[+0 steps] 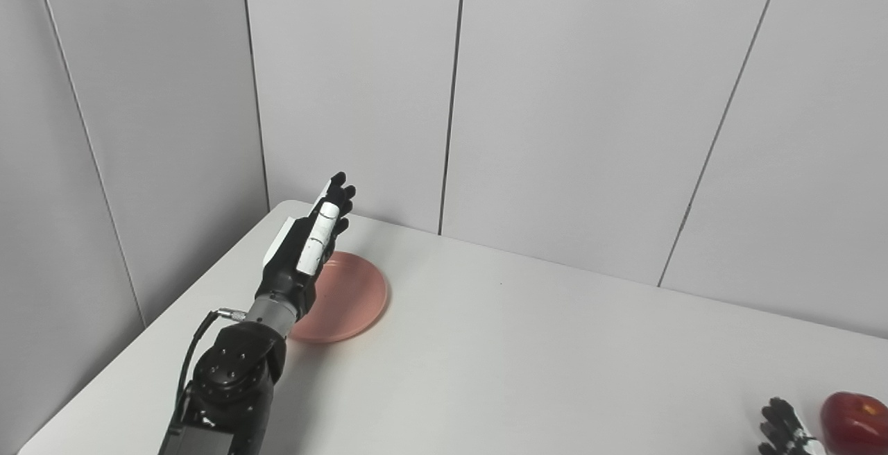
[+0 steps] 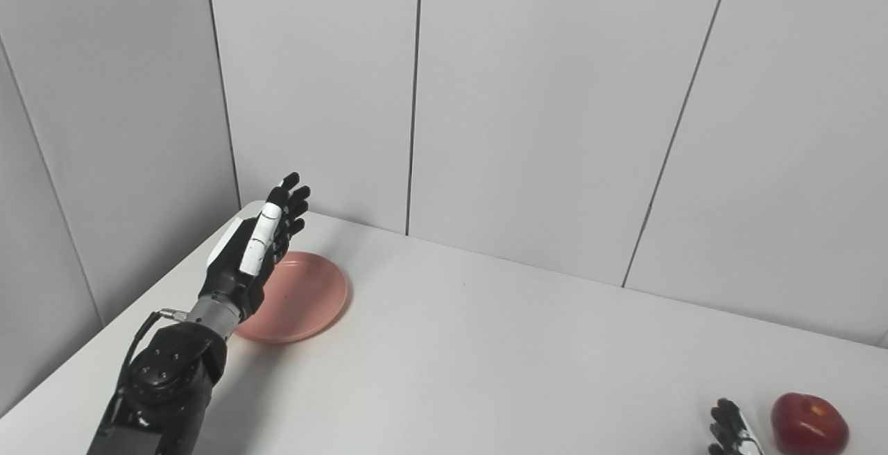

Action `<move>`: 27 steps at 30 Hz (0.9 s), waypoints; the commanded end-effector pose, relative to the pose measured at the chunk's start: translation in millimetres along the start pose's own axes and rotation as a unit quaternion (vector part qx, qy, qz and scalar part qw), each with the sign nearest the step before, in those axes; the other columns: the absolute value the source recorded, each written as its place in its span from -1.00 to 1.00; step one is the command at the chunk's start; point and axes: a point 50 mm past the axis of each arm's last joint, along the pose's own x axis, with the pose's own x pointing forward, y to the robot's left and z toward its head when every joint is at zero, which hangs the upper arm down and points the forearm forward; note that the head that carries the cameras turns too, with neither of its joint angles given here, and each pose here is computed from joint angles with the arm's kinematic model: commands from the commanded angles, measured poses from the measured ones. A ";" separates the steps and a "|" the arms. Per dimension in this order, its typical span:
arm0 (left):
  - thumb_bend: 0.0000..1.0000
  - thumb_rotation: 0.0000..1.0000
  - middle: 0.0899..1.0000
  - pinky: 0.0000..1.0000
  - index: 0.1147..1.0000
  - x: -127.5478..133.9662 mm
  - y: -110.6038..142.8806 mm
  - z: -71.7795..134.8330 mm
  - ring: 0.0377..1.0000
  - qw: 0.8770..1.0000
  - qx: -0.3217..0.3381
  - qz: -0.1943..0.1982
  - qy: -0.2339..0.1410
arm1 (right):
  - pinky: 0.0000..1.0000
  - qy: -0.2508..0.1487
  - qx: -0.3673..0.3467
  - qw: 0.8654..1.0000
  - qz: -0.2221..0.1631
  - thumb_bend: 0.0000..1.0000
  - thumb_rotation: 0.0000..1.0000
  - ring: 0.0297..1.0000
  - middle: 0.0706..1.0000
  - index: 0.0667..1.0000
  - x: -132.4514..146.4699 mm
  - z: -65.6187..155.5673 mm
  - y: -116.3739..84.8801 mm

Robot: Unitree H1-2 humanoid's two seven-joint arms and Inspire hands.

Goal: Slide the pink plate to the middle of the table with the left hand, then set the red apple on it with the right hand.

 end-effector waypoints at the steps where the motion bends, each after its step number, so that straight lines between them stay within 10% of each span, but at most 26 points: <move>1: 0.73 1.00 0.94 1.00 0.99 17.0 10.4 31.1 0.95 0.997 0.008 0.008 -0.073 | 1.00 0.017 0.009 1.000 0.002 0.63 1.00 1.00 0.94 0.92 -10.1 -13.4 7.9; 27: 0.64 0.98 0.72 0.64 0.84 67.7 94.2 5.7 0.69 0.996 0.006 0.064 -0.069 | 1.00 0.019 0.007 1.000 0.005 0.57 1.00 1.00 0.94 0.95 -10.6 -12.4 7.7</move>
